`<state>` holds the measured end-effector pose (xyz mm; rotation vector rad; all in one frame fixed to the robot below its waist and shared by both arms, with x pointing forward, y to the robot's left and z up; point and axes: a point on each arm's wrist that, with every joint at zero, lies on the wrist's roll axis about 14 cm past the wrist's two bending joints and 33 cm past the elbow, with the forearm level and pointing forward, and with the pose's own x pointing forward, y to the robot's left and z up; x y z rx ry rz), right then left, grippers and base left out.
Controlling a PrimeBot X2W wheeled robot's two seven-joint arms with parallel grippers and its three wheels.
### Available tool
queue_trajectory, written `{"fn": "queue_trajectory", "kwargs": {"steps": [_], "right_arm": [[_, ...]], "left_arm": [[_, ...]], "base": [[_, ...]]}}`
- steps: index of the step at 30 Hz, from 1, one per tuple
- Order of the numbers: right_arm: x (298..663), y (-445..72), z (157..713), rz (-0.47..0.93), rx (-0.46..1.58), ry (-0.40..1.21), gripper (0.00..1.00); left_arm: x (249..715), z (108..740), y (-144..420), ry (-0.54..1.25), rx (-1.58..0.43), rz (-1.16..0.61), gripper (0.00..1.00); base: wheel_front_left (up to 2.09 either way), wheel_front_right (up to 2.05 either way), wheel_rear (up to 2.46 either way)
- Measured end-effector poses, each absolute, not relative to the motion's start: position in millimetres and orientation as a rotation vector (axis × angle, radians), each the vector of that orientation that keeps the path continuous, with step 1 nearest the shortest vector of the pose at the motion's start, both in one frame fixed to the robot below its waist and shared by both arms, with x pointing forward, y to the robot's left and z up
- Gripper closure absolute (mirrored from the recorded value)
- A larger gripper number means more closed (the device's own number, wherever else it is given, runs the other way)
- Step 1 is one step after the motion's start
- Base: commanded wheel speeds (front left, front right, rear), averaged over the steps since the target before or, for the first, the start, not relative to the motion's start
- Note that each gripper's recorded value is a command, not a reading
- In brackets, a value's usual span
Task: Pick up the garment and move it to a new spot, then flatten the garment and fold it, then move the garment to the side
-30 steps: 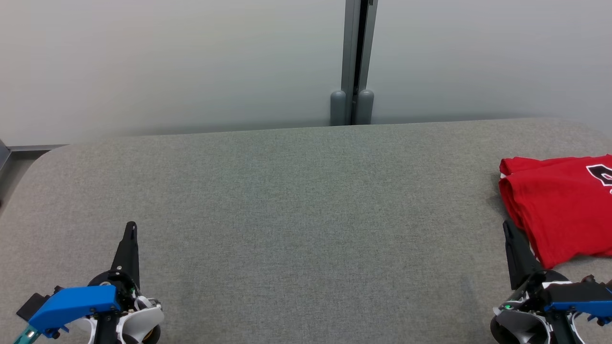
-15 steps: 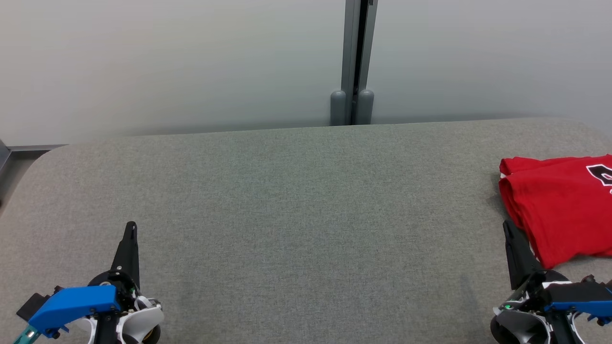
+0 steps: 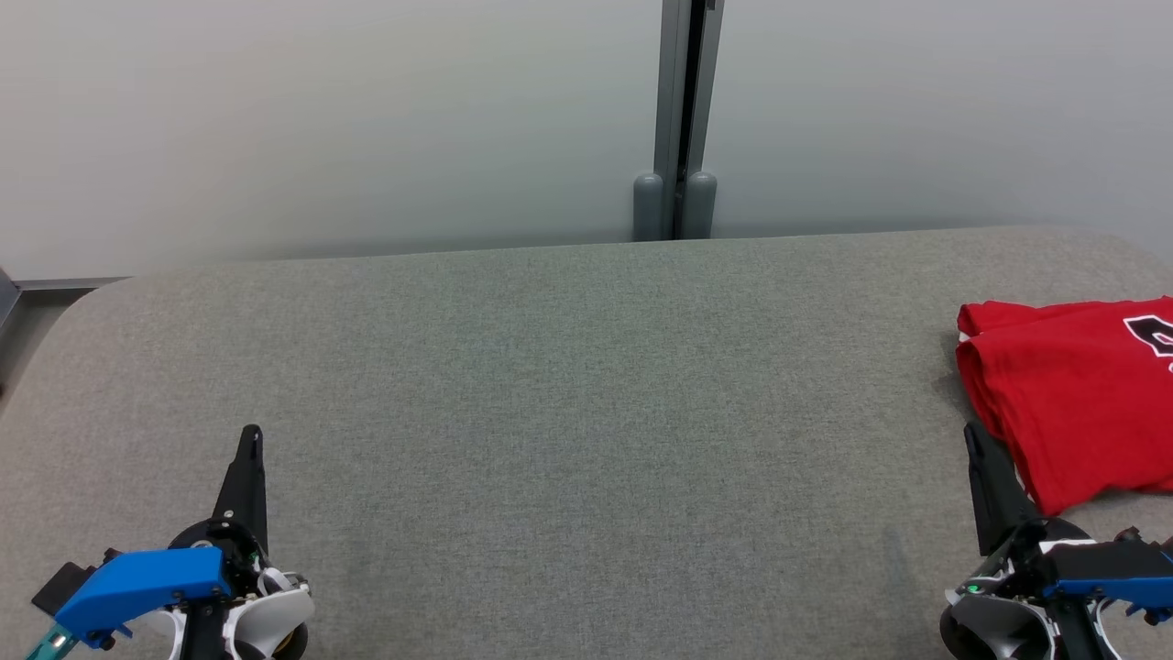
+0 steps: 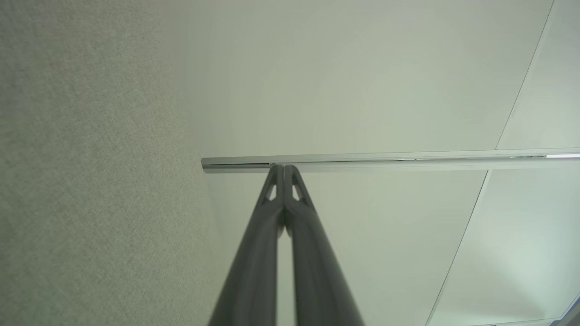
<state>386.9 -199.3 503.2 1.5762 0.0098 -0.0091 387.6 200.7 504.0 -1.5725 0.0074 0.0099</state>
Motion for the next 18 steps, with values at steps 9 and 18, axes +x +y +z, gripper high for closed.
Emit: {"fn": "queue_trajectory", "kwargs": {"steps": [9, 18], "right_arm": [[387.0, -199.2, 503.2, -0.009, 1.576, 0.010, 1.00], [387.0, -199.2, 503.3, -0.009, 1.576, 0.010, 1.00]], "left_arm": [[387.6, 504.0, 200.7, 0.007, -1.572, 0.010, 1.00], [387.6, 504.0, 200.7, 0.007, -1.572, 0.010, 1.00]], "base": [[0.00, 0.00, 0.00], [0.00, 0.00, 0.00]]}}
